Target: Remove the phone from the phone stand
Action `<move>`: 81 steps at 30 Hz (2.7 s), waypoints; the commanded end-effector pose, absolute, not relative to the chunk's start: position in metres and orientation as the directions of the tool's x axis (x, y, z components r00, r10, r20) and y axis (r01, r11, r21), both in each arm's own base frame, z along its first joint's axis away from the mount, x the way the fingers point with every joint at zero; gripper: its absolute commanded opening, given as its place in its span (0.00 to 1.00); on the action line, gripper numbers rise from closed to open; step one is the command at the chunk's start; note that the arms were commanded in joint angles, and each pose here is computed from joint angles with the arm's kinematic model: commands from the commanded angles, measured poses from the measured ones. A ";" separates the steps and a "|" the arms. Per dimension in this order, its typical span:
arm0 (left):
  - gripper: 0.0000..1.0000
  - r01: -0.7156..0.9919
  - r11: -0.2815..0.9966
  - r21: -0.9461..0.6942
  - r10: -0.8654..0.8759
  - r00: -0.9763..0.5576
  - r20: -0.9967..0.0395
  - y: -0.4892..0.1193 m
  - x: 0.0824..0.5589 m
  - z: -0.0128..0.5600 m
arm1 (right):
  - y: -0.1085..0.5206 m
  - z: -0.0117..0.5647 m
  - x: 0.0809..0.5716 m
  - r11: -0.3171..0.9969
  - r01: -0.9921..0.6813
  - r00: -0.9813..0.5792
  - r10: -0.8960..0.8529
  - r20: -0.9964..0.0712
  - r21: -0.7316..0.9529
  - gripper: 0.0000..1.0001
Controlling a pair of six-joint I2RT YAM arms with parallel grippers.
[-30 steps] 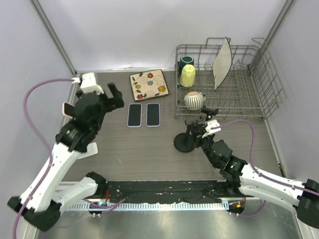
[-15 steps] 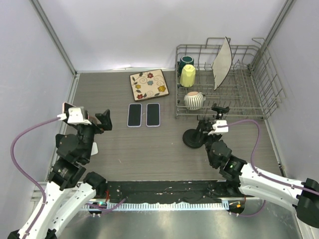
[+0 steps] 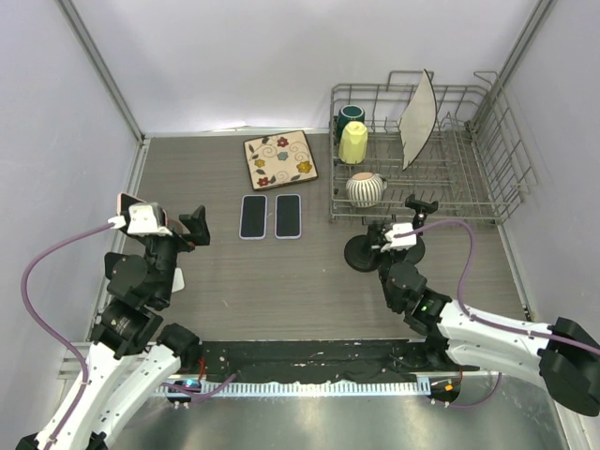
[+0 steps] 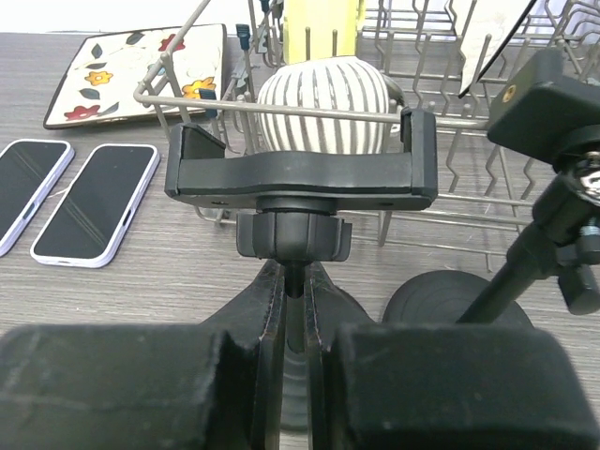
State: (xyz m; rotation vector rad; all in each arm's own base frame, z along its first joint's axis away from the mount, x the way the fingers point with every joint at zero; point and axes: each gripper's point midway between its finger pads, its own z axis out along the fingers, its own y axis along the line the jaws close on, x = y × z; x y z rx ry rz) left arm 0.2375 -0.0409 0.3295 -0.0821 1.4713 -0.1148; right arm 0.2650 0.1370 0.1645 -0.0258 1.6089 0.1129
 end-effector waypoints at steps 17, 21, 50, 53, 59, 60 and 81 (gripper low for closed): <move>1.00 -0.002 0.992 -0.126 -0.124 0.128 -0.984 -0.035 0.240 0.334 | 0.136 0.172 0.268 0.992 -0.075 -0.015 0.101 -0.995 0.102 0.24; 1.00 -0.006 0.993 -0.117 -0.116 0.113 -0.987 -0.036 0.242 0.331 | 0.143 0.169 0.266 0.988 -0.117 -0.032 0.094 -0.995 0.097 0.38; 1.00 -0.144 0.984 -0.101 -0.105 -0.020 -0.994 -0.030 0.265 0.303 | 0.112 0.237 0.226 0.959 -0.146 -0.096 0.232 -0.968 0.245 0.89; 1.00 -0.258 0.961 -0.100 -0.123 -0.078 -0.989 -0.019 0.274 0.295 | 0.099 0.250 0.226 0.967 -0.111 -0.061 0.225 -0.972 0.231 0.89; 1.00 -0.572 0.810 -0.131 -0.217 -0.084 -0.973 0.023 0.274 0.297 | 0.094 0.250 0.224 0.966 -0.100 -0.047 0.234 -0.971 0.237 0.90; 1.00 -0.595 0.795 -0.118 -0.213 -0.092 -0.973 0.026 0.276 0.294 | 0.092 0.249 0.223 0.965 -0.101 -0.044 0.240 -0.970 0.244 0.89; 0.78 -0.708 0.610 -0.356 -0.400 0.113 -0.909 0.130 0.297 0.249 | 0.090 0.258 0.209 0.929 -0.170 -0.021 0.331 -0.943 0.330 0.88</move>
